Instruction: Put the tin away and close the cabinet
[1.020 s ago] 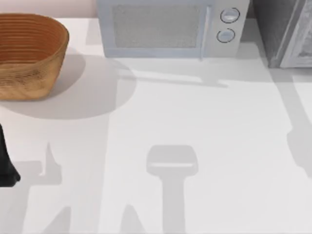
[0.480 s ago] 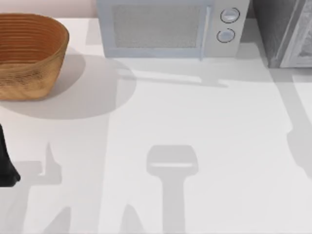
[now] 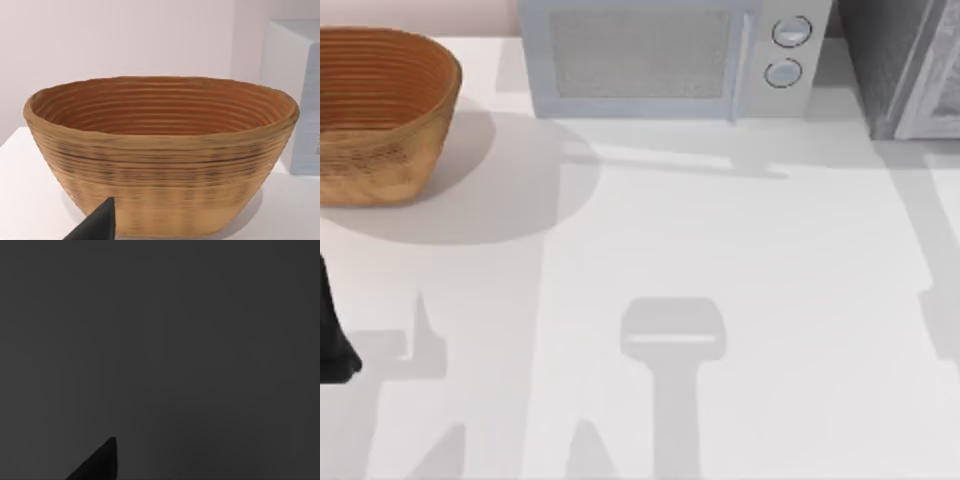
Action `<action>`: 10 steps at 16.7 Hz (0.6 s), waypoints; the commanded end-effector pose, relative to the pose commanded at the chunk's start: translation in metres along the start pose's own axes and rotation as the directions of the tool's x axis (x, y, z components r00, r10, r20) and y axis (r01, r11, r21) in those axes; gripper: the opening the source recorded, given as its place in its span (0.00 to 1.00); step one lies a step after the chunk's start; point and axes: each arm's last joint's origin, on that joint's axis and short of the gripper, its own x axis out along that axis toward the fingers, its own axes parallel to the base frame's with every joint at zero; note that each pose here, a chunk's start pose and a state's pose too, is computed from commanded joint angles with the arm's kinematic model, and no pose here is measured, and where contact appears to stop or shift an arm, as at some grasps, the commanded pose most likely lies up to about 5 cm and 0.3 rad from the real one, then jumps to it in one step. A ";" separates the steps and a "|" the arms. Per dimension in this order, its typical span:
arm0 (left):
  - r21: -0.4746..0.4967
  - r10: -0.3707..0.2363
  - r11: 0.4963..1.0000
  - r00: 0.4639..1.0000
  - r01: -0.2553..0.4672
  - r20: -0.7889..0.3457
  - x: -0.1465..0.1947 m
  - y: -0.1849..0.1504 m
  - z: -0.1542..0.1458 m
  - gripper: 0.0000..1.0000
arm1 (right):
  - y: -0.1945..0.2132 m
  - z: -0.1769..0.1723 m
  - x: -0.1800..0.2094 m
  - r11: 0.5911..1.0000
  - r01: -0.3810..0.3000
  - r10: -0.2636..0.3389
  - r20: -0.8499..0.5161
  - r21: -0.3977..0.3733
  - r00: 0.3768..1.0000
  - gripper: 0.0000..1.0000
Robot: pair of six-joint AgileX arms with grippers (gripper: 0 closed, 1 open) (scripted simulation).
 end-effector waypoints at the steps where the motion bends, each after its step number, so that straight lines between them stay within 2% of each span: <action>1: 0.000 0.000 1.000 1.000 0.000 0.000 0.000 0.000 0.000 1.00 | -0.003 0.012 -0.014 1.000 0.001 0.000 0.038 -0.005 0.999 1.00; 6: 0.000 0.000 1.000 1.000 0.000 0.000 0.000 0.000 0.000 1.00 | -0.011 0.046 -0.080 0.999 -0.030 0.034 0.145 -0.030 0.989 1.00; 10: 0.000 0.000 1.000 1.000 0.000 0.000 0.000 0.000 0.000 1.00 | -0.015 0.031 -0.125 0.997 -0.068 0.073 0.120 -0.044 0.990 1.00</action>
